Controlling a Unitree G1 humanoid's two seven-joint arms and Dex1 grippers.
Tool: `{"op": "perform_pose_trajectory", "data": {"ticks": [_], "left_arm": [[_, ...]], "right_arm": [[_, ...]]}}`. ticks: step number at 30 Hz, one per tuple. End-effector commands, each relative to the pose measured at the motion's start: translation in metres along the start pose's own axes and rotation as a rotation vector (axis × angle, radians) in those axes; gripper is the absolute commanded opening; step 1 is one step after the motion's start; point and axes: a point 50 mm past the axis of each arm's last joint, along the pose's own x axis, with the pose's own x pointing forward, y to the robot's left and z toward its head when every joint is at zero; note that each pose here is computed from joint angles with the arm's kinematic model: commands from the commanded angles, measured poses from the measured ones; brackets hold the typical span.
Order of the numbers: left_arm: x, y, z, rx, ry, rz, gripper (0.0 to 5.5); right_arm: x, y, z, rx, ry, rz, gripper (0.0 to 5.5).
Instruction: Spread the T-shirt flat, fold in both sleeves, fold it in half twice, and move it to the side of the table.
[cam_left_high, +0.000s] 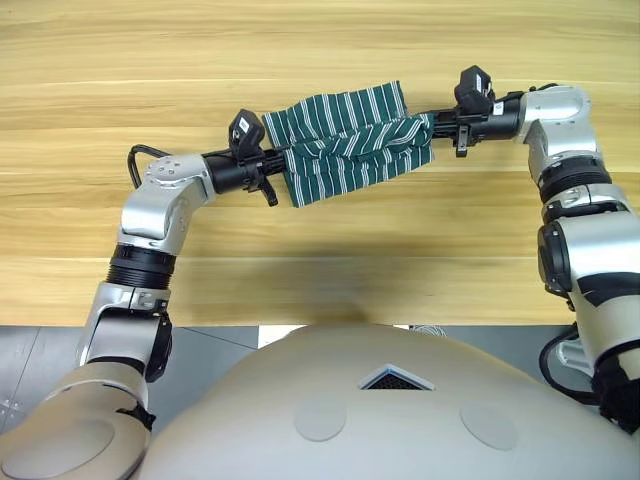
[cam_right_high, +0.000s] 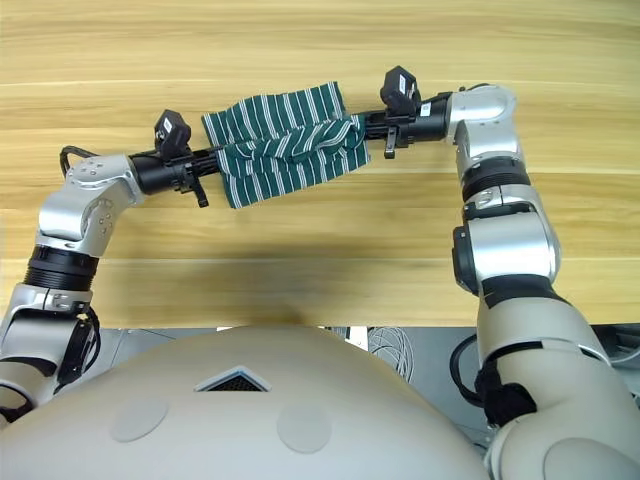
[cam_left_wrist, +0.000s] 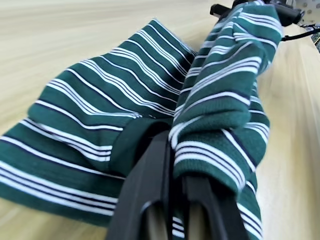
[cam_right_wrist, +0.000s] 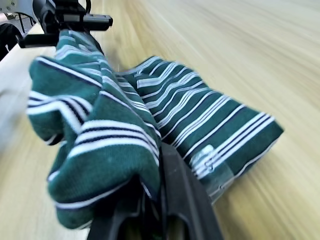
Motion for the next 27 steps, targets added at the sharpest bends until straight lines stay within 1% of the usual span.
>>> {"op": "perform_pose_trajectory", "data": {"ticks": [1,5,9,13,15,17,20,22,27], "left_arm": [[0.006,0.012,0.005,0.018,-0.003,0.021,0.00],[0.007,0.017,0.014,0.018,-0.057,0.027,0.00],[0.006,0.013,0.025,0.037,-0.110,0.004,0.00],[0.004,0.010,0.031,0.039,-0.128,-0.011,0.00],[0.004,0.013,0.031,0.034,-0.128,0.007,0.00],[0.006,0.017,0.027,0.020,-0.115,0.028,0.00],[0.010,0.023,0.010,-0.022,-0.070,0.051,0.00],[0.007,0.028,0.000,-0.044,-0.054,0.073,0.00],[0.000,0.038,-0.007,-0.081,-0.083,0.124,0.00]], "right_arm": [[0.004,-0.007,0.011,-0.043,-0.010,-0.033,0.06],[0.004,-0.008,0.015,-0.053,-0.027,-0.024,0.06],[0.002,-0.009,0.020,-0.070,-0.028,-0.012,0.06],[-0.003,-0.015,0.036,-0.112,-0.036,-0.028,0.06],[0.000,-0.019,0.042,-0.129,-0.025,-0.054,0.06],[0.008,-0.022,0.044,-0.132,-0.001,-0.082,0.06],[0.022,-0.021,0.040,-0.119,0.032,-0.101,0.06],[0.029,-0.021,0.038,-0.111,0.048,-0.112,0.06],[0.041,-0.022,0.030,-0.056,0.085,-0.185,0.06]]}}
